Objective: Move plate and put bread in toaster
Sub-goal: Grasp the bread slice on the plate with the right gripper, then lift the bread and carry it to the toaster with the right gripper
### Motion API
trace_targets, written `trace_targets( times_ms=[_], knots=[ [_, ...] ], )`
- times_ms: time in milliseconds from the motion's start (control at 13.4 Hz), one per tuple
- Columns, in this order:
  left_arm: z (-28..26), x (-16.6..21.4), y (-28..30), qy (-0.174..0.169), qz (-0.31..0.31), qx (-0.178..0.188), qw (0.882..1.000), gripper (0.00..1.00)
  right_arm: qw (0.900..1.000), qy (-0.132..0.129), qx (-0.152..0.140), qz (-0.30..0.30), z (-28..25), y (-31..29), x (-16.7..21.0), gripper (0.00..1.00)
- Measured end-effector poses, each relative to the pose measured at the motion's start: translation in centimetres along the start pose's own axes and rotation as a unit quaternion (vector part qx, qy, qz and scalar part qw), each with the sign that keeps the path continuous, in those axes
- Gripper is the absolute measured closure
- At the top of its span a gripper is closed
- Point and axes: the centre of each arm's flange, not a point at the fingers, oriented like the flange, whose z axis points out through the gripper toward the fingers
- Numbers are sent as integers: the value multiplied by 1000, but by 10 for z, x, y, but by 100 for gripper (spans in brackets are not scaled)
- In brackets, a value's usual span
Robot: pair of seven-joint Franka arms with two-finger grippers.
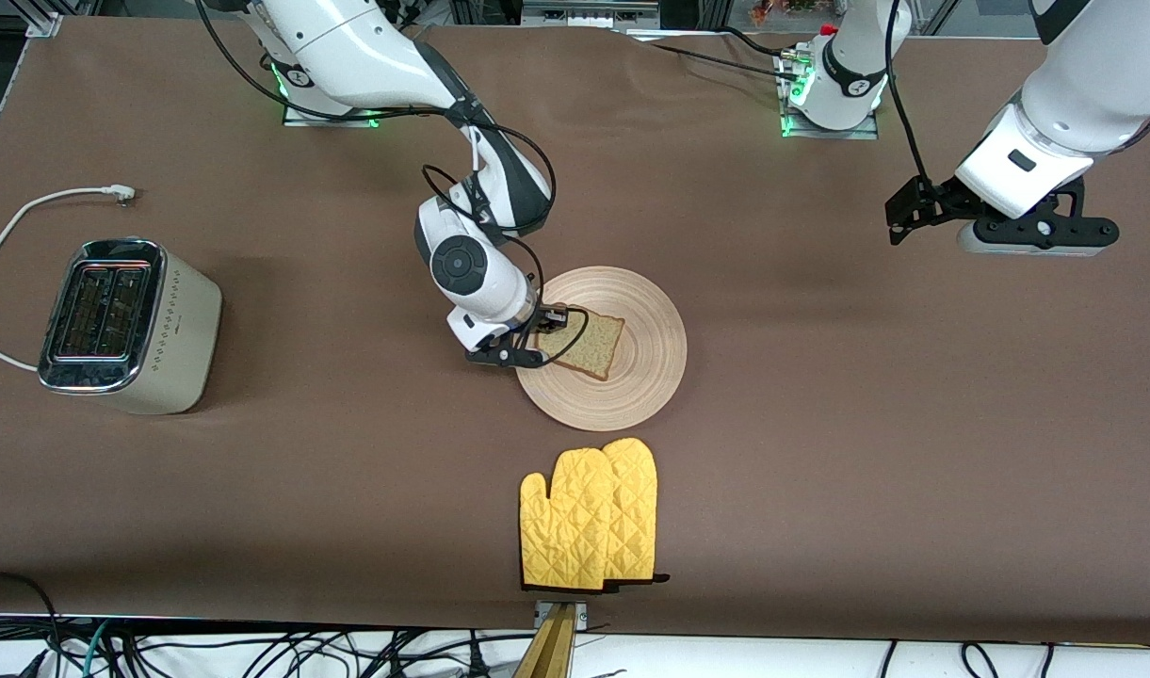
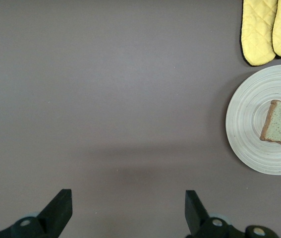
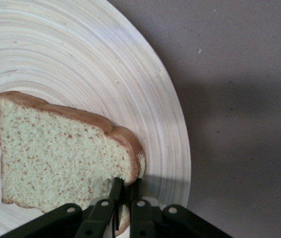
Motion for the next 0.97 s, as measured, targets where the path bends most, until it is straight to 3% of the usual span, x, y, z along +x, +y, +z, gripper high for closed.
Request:
trace_targets(
  times_ms=[597,971],
  knots=[
    [-19,3,2,20,1,-3,1000,0,999,12,-23,-34,-13,-6,3,96],
    [-19,3,0,20,0,-4,1000,0,998,16,-62,-30,-94,12,33,96]
  ],
)
